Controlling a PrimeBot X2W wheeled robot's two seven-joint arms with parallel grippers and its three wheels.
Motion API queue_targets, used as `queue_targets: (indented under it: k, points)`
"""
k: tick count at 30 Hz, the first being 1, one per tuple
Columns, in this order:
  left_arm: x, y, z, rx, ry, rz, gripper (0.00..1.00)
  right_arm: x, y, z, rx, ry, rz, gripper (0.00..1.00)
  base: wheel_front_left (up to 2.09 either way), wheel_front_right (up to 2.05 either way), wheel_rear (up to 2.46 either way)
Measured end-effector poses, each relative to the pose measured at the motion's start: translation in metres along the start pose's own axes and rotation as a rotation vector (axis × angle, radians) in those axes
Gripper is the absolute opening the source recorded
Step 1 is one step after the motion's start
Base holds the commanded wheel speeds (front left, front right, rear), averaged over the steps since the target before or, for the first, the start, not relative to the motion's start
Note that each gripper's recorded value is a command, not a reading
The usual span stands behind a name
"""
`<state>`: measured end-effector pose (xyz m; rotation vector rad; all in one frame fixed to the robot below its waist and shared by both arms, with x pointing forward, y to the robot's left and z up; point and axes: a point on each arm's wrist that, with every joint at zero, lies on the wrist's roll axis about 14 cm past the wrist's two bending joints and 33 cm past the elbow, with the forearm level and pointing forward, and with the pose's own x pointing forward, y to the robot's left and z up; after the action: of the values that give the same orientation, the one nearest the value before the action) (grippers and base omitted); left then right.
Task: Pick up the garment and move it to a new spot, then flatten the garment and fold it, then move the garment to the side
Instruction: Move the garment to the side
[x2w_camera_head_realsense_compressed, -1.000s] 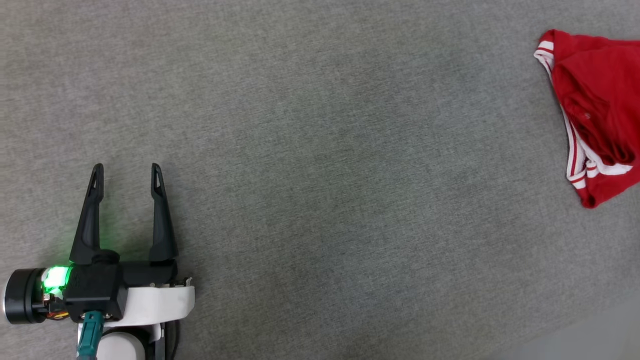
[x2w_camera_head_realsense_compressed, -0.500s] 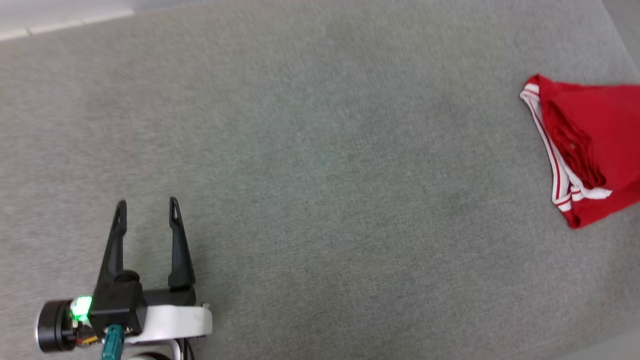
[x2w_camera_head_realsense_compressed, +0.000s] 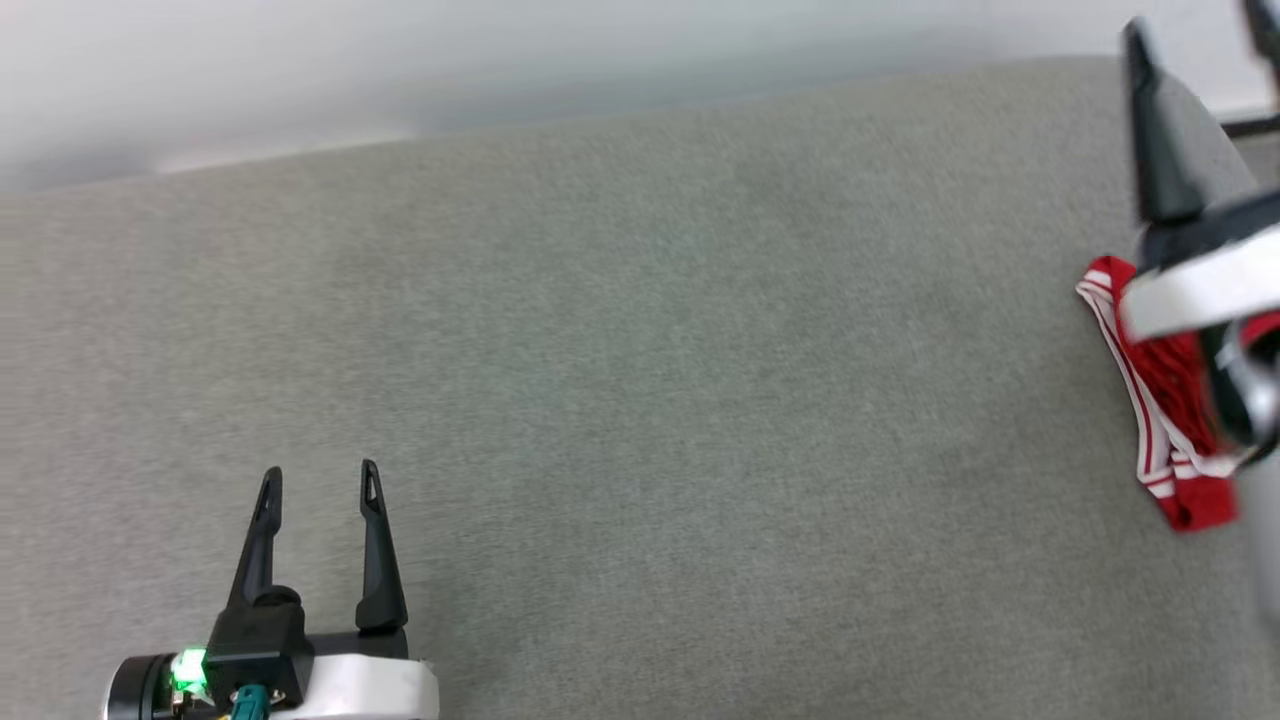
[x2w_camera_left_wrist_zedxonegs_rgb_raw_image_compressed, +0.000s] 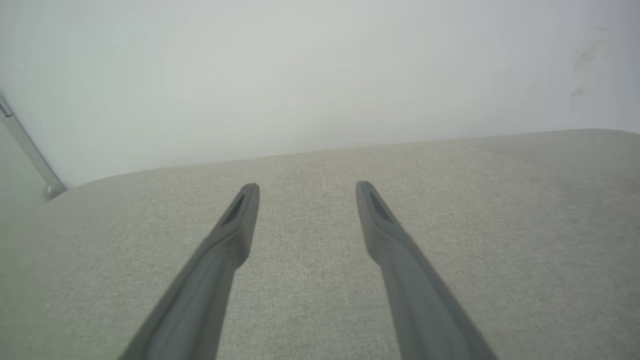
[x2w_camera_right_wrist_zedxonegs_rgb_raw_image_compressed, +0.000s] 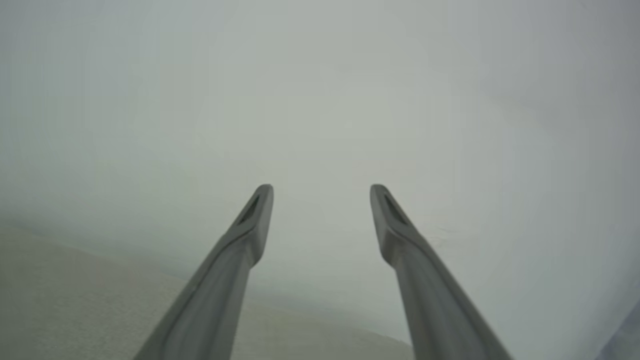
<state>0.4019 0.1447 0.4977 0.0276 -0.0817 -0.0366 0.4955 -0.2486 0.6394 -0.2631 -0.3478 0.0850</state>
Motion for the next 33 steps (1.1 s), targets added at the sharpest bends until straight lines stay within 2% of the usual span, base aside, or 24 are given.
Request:
queue_targets:
  k: [5,11,22,33]
  points:
    - [-0.015,0.011,0.008,0.007,-0.011,0.034,1.00,-0.028,0.047,0.000,0.109,-0.010,0.037,1.00,0.00,0.00,0.00]
    - [-0.032,0.018,0.015,0.004,-0.018,0.056,1.00,-0.065,0.087,-0.011,0.198,0.037,0.070,1.00,0.00,0.00,0.00]
    - [-0.059,0.026,0.022,-0.005,-0.027,0.076,1.00,-0.134,0.103,-0.027,0.315,0.138,0.003,1.00,0.00,0.00,0.00]
    - [-0.074,0.029,0.029,-0.028,-0.045,0.078,1.00,-0.176,0.101,-0.030,0.363,0.181,-0.055,1.00,0.00,0.00,0.00]
